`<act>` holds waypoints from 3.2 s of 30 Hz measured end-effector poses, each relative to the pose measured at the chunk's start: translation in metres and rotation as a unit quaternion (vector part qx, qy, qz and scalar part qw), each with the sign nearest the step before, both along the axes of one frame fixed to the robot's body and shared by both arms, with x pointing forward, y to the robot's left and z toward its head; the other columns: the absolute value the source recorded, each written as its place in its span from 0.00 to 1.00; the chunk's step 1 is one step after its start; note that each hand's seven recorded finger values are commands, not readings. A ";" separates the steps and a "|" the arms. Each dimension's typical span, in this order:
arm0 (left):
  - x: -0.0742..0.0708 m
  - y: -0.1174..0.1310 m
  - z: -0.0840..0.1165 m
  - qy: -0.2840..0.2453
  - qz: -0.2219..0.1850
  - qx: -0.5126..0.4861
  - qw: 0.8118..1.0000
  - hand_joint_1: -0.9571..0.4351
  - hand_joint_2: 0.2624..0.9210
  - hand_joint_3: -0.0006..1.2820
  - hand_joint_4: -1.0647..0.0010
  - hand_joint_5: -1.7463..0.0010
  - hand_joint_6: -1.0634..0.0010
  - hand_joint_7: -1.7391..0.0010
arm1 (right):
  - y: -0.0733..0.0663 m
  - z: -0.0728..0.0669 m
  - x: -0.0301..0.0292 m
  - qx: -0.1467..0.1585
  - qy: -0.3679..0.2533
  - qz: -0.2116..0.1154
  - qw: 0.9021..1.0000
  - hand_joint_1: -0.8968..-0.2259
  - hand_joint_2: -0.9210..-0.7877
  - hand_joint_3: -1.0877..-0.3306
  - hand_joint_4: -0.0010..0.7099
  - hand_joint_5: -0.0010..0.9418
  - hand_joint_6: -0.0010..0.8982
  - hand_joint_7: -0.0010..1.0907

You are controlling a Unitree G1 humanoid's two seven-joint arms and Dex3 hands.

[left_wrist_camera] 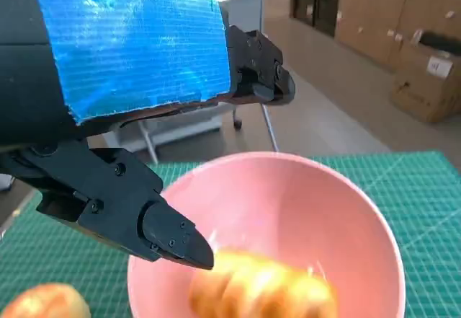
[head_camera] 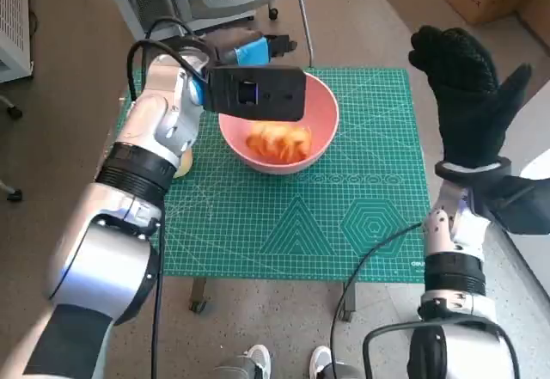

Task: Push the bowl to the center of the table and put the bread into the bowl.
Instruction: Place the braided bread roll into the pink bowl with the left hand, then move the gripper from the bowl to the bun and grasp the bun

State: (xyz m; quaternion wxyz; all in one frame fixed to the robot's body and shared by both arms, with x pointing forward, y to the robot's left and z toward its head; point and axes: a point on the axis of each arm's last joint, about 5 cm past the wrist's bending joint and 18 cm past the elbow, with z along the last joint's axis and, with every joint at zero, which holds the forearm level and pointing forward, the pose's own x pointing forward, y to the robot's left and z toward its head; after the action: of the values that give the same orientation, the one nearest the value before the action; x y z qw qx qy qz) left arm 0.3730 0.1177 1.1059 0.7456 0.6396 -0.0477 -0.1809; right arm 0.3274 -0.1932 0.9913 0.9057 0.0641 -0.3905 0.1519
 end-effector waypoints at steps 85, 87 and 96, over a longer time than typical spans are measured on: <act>-0.018 0.104 -0.065 0.204 0.228 0.134 0.942 0.41 0.66 0.00 1.00 1.00 0.87 1.00 | 0.004 0.003 0.0094 -0.001 0.011 0.033 0.999 0.34 0.00 0.58 0.37 0.00 0.43 0.00; -0.017 0.104 -0.068 0.207 0.232 0.137 0.941 0.40 0.66 0.00 1.00 1.00 0.87 1.00 | 0.004 0.003 0.0093 -0.003 0.011 0.033 0.999 0.34 0.00 0.58 0.37 0.00 0.42 0.00; -0.014 0.106 -0.080 0.213 0.248 0.144 0.934 0.43 0.66 0.00 1.00 1.00 0.87 1.00 | 0.004 0.004 0.0089 -0.005 0.006 0.032 0.999 0.33 0.00 0.57 0.37 0.00 0.42 0.00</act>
State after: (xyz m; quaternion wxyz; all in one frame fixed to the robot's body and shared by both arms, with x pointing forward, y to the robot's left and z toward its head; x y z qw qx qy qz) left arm 0.3585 0.2234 1.0256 0.6590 0.6784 0.2990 -0.1268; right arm 0.3364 -0.1892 0.9957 0.9032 0.0725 -0.3818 0.1821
